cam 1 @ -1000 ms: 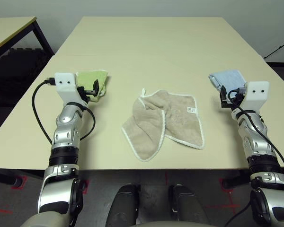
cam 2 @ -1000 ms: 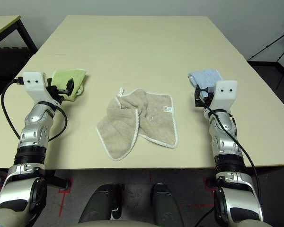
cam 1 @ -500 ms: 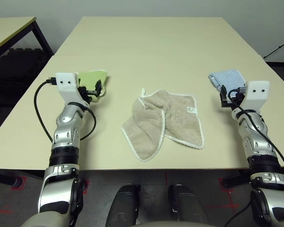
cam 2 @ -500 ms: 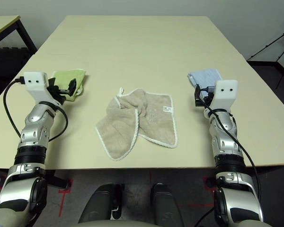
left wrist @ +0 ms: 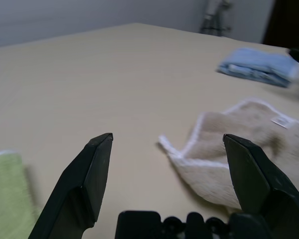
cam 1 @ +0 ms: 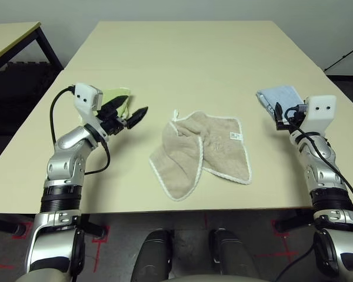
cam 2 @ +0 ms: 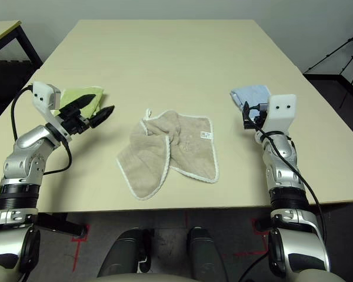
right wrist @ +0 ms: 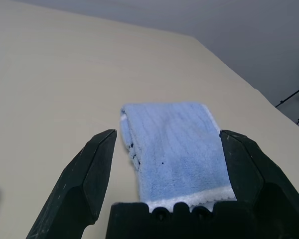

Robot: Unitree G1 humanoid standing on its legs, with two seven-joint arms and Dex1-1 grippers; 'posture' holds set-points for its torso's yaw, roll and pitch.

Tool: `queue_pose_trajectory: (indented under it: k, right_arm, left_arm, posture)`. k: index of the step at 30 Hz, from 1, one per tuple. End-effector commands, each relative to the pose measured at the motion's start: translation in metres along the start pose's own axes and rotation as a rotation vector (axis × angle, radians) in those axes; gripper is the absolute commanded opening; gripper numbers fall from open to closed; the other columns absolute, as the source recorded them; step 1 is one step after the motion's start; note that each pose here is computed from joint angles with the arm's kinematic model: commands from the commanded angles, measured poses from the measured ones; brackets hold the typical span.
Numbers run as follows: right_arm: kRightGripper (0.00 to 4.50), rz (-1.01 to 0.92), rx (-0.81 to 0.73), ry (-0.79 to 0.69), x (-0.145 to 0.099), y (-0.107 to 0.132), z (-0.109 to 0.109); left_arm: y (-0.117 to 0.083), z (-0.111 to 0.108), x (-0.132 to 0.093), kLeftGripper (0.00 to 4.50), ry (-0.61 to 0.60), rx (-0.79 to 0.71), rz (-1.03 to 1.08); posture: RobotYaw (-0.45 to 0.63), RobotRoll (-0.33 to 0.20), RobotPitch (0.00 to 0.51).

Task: Fold the towel and set it aside.

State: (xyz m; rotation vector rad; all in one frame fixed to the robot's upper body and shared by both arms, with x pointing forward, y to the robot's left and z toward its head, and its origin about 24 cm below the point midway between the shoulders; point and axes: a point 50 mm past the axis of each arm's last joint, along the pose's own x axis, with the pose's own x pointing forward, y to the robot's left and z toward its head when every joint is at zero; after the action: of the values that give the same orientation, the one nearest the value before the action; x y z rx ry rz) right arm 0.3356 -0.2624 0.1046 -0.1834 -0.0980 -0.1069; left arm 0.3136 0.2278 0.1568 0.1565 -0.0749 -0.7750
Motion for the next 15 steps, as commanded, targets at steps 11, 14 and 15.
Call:
queue_pose_trajectory:
  k: [11,14,15]
  right_arm:
    - [4.48,0.011,-0.028,0.017,0.000,-0.007,-0.001]
    - [4.48,0.014,-0.033,0.015,0.000,-0.008,0.000]
    - [4.48,0.016,-0.035,0.014,0.001,-0.008,0.001]
  left_arm:
    - [-0.028,0.005,-0.003,4.50,-0.019,0.093,-0.356]
    - [-0.036,0.005,-0.001,4.50,-0.045,0.086,-0.403]
    - [-0.038,0.006,0.000,4.50,-0.054,0.086,-0.415]
  posture:
    - [0.12,0.000,0.065]
    - [0.12,0.000,0.066]
    - [0.13,0.000,0.067]
